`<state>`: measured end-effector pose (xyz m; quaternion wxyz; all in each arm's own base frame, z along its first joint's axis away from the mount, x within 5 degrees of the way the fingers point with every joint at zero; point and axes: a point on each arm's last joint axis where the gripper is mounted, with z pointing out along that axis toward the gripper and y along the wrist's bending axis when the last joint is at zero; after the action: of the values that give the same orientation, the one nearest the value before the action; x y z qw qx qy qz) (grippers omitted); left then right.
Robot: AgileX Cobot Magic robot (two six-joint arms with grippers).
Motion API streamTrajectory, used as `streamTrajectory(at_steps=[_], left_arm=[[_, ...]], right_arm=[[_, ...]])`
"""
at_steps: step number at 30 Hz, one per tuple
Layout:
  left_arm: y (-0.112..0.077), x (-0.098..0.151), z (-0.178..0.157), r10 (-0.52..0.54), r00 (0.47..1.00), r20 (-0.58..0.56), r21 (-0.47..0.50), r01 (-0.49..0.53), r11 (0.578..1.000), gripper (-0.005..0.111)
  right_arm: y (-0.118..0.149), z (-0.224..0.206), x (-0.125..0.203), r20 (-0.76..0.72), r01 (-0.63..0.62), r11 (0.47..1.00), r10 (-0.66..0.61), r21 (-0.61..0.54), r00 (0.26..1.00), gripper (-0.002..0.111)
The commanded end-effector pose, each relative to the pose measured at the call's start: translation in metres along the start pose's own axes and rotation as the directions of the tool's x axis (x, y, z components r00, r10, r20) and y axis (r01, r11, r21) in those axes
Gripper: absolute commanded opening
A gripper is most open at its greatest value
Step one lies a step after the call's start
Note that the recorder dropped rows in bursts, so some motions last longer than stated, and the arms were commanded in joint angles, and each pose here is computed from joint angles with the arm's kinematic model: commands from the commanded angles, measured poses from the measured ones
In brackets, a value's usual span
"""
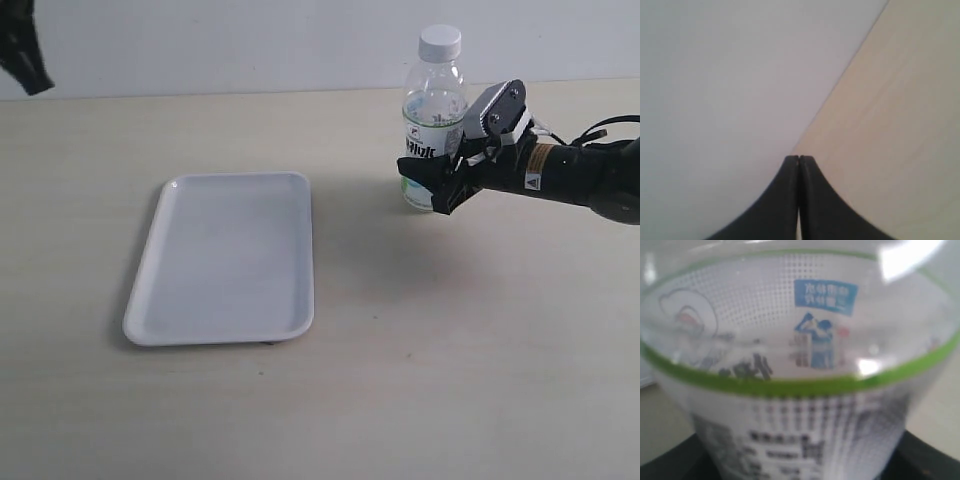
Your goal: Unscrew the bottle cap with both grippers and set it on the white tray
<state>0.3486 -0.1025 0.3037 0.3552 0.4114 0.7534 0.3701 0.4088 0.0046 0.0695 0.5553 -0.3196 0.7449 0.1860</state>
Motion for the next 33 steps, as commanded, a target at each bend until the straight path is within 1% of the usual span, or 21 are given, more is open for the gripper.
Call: streamTrajectory(at_steps=[1, 2, 3, 5, 6, 8, 10, 11, 13, 16, 19, 21, 22, 23, 25, 26, 29, 33], left_arm=[[0.005, -0.038, -0.029, -0.272, 0.958, 0.095, 0.242, 0.243, 0.939, 0.0], [0.007, -0.047, -0.037, -0.335, 0.936, 0.109, 0.329, 0.284, 0.901, 0.0], [0.007, -0.054, -0.045, -0.41, 0.906, 0.108, 0.43, 0.33, 0.84, 0.0], [0.01, -0.07, -0.062, -0.499, 0.856, 0.136, 0.599, 0.331, 0.73, 0.0], [0.011, -0.075, -0.067, -0.51, 0.846, 0.157, 0.64, 0.307, 0.705, 0.0], [0.013, -0.083, -0.077, -0.558, 0.813, 0.168, 0.721, 0.285, 0.631, 0.0], [0.012, -0.089, -0.082, -0.576, 0.801, 0.163, 0.774, 0.259, 0.578, 0.0], [0.012, -0.09, -0.084, -0.576, 0.801, 0.16, 0.786, 0.25, 0.565, 0.001], [0.008, -0.092, -0.082, -0.562, 0.815, 0.139, 0.807, 0.236, 0.541, 0.005], [0.001, -0.096, -0.078, -0.545, 0.833, 0.097, 0.837, 0.228, 0.497, 0.023], [-0.005, -0.1, -0.073, -0.549, 0.832, 0.072, 0.854, 0.233, 0.465, 0.051], [-0.006, -0.104, -0.07, -0.572, 0.818, 0.063, 0.861, 0.246, 0.446, 0.072], [-0.006, -0.106, -0.069, -0.587, 0.807, 0.058, 0.864, 0.254, 0.434, 0.079], [-0.007, -0.108, -0.069, -0.611, 0.79, 0.051, 0.871, 0.265, 0.414, 0.081], [-0.008, -0.113, -0.067, -0.645, 0.763, 0.043, 0.88, 0.276, 0.385, 0.08], [-0.01, -0.116, -0.066, -0.658, 0.751, 0.049, 0.88, 0.279, 0.384, 0.079], [-0.019, -0.125, -0.061, -0.667, 0.743, 0.06, 0.875, 0.282, 0.393, 0.078], [-0.027, -0.138, -0.06, -0.653, 0.753, 0.081, 0.877, 0.257, 0.406, 0.078]], right_arm=[[-0.001, 0.001, 0.007, -0.069, 0.025, 1.0, -0.024, 0.008, 0.997, 0.0], [-0.001, 0.001, 0.007, -0.069, 0.025, 1.0, -0.024, 0.008, 0.997, 0.0], [-0.001, 0.001, 0.007, -0.069, 0.025, 1.0, -0.024, 0.008, 0.997, 0.0], [0.0, 0.001, 0.007, -0.071, 0.038, 0.999, -0.038, 0.001, 0.997, 0.0], [0.0, 0.001, 0.007, -0.073, 0.041, 0.999, -0.041, -0.004, 0.997, 0.0], [0.005, 0.002, 0.006, -0.074, 0.064, 0.997, -0.067, -0.039, 0.995, 0.0], [0.01, 0.005, 0.003, -0.09, 0.099, 0.993, -0.105, -0.062, 0.99, 0.0], [0.012, 0.007, 0.0, -0.106, 0.112, 0.992, -0.118, -0.063, 0.987, 0.0], [0.019, 0.013, -0.006, -0.152, 0.144, 0.987, -0.153, -0.067, 0.976, 0.0], [0.028, 0.02, -0.015, -0.194, 0.181, 0.981, -0.191, -0.071, 0.962, 0.0], [0.034, 0.023, -0.026, -0.164, 0.197, 0.977, -0.209, -0.084, 0.964, 0.0], [0.035, 0.023, -0.03, -0.146, 0.195, 0.977, -0.207, -0.089, 0.967, 0.0], [0.035, 0.023, -0.03, -0.146, 0.193, 0.977, -0.204, -0.088, 0.968, 0.0], [0.035, 0.023, -0.029, -0.153, 0.193, 0.977, -0.205, -0.086, 0.967, 0.0], [0.033, 0.023, -0.027, -0.18, 0.195, 0.978, -0.206, -0.077, 0.962, 0.0], [0.033, 0.023, -0.026, -0.19, 0.195, 0.978, -0.206, -0.074, 0.96, 0.0], [0.033, 0.023, -0.025, -0.195, 0.2, 0.977, -0.212, -0.08, 0.958, 0.0], [0.033, 0.023, -0.025, -0.195, 0.2, 0.977, -0.212, -0.08, 0.958, 0.0]])
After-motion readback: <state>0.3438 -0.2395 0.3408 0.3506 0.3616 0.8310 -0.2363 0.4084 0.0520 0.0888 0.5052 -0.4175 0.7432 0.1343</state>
